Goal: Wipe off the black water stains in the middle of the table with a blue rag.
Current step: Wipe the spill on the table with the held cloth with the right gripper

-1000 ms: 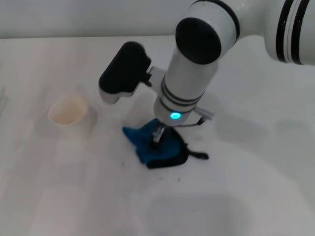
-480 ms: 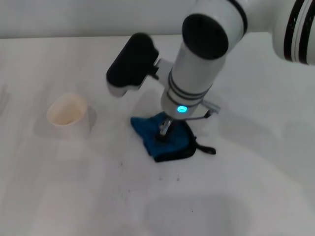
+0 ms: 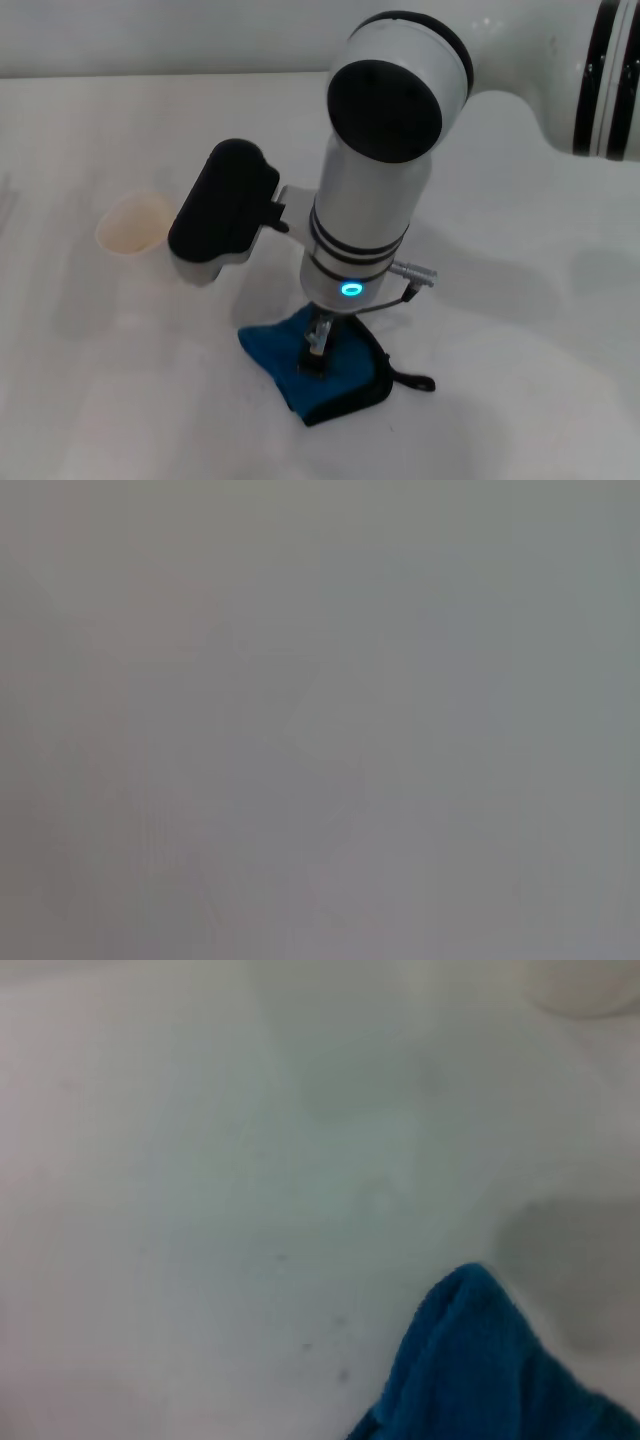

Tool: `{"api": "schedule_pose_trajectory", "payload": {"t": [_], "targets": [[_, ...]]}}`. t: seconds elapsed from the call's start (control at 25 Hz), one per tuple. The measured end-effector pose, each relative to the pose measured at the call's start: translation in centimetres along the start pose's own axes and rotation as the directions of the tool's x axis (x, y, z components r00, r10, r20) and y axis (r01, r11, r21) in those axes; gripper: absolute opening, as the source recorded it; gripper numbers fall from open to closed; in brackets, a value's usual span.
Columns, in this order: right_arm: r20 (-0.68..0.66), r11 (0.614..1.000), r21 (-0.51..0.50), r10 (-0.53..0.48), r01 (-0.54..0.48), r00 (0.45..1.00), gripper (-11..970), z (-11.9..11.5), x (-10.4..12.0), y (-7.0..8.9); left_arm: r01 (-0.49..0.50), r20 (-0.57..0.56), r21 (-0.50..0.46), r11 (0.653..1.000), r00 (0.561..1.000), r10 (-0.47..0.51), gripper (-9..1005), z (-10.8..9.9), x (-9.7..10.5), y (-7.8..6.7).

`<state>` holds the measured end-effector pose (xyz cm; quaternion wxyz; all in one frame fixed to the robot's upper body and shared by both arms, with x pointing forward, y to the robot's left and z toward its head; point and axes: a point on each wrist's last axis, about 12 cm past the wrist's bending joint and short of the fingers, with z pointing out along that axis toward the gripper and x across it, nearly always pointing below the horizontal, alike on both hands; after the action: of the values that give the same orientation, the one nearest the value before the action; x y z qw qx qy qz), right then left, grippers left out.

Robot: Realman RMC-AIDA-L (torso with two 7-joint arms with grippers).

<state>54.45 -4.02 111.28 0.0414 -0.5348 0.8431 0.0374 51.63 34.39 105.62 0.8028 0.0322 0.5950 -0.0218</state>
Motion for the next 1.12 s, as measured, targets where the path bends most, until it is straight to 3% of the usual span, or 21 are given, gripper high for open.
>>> {"api": "schedule_pose_trajectory", "payload": {"t": [0.16,0.48,0.8,0.96,1.12], "targets": [[-0.035,1.0,-0.011,-0.006,0.006,0.999,64,0.1,0.6,0.4,0.0,0.002,0.002,1.0,1.0,0.0,876,0.1,0.0,0.0],[-0.035,0.987,0.101,0.127,-0.123,0.991,63,1.2,2.2,-4.0,0.004,0.004,0.002,1.0,1.0,-0.004,876,0.2,0.0,-0.1],[0.045,0.977,0.158,0.14,-0.145,0.989,63,0.8,1.4,-5.7,0.008,0.005,0.006,1.0,1.0,-0.008,875,0.3,0.0,-0.3],[0.075,0.978,0.153,0.134,-0.145,0.988,71,0.9,1.0,-5.6,0.015,0.008,0.013,1.0,1.0,-0.015,875,0.5,0.0,-0.6],[0.1,0.992,0.082,0.084,-0.093,0.991,79,0.9,0.1,-3.9,0.022,0.008,0.009,1.0,1.0,-0.022,875,0.4,0.0,-0.7]]}}
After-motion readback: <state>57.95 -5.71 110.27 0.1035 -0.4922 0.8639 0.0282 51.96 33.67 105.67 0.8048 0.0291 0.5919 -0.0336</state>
